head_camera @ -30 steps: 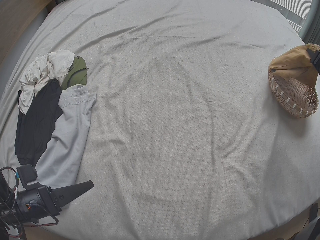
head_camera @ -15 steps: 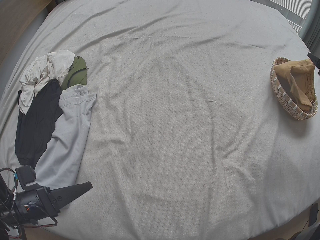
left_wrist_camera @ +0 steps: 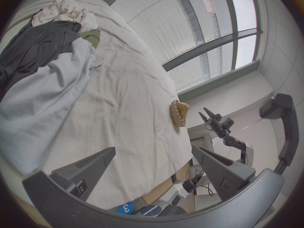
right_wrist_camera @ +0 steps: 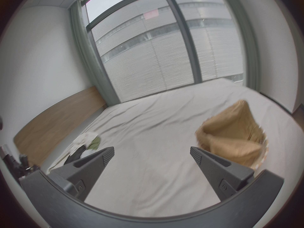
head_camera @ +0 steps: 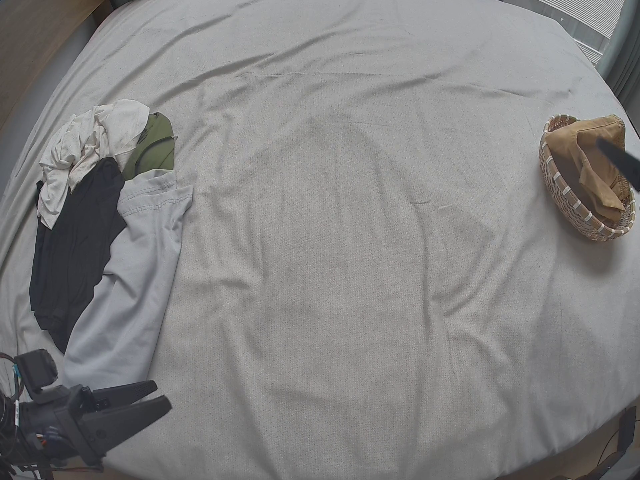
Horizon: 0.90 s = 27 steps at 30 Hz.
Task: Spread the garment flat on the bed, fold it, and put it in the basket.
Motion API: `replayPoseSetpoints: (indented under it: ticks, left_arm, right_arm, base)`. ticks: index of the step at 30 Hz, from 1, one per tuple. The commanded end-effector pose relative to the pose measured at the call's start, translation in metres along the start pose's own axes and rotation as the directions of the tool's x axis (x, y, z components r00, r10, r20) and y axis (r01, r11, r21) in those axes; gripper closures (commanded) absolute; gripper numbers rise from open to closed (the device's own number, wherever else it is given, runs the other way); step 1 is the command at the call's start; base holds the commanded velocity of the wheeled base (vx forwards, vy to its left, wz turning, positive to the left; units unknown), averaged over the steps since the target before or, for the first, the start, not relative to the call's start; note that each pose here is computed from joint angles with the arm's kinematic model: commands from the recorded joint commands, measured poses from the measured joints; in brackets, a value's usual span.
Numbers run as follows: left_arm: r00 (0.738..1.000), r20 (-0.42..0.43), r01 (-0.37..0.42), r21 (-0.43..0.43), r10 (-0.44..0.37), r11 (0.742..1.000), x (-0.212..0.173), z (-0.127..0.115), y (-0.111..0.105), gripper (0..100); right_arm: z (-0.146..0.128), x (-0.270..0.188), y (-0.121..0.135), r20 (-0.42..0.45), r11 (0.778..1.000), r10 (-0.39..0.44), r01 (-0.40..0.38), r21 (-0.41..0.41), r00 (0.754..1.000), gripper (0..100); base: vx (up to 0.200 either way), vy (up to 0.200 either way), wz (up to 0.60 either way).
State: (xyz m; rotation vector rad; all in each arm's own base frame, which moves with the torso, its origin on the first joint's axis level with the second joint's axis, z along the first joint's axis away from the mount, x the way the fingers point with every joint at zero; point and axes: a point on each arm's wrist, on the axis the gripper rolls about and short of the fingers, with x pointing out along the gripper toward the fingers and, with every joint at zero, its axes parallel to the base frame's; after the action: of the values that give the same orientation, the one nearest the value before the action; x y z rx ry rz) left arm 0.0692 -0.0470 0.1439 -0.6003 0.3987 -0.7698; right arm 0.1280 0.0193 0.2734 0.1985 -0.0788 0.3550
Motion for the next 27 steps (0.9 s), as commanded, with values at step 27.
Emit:
replayPoseSetpoints:
  ticks: [27]
  left_arm:
    - [0.968,0.229,-0.167,0.295,0.1,0.941,-0.084,-0.077,0.016,0]
  right_arm:
    - [-0.174,-0.162,-0.003,-0.058,0.916,-0.376,0.361,-0.176,0.925,0]
  base:
    - [0.0,0.0,0.0]
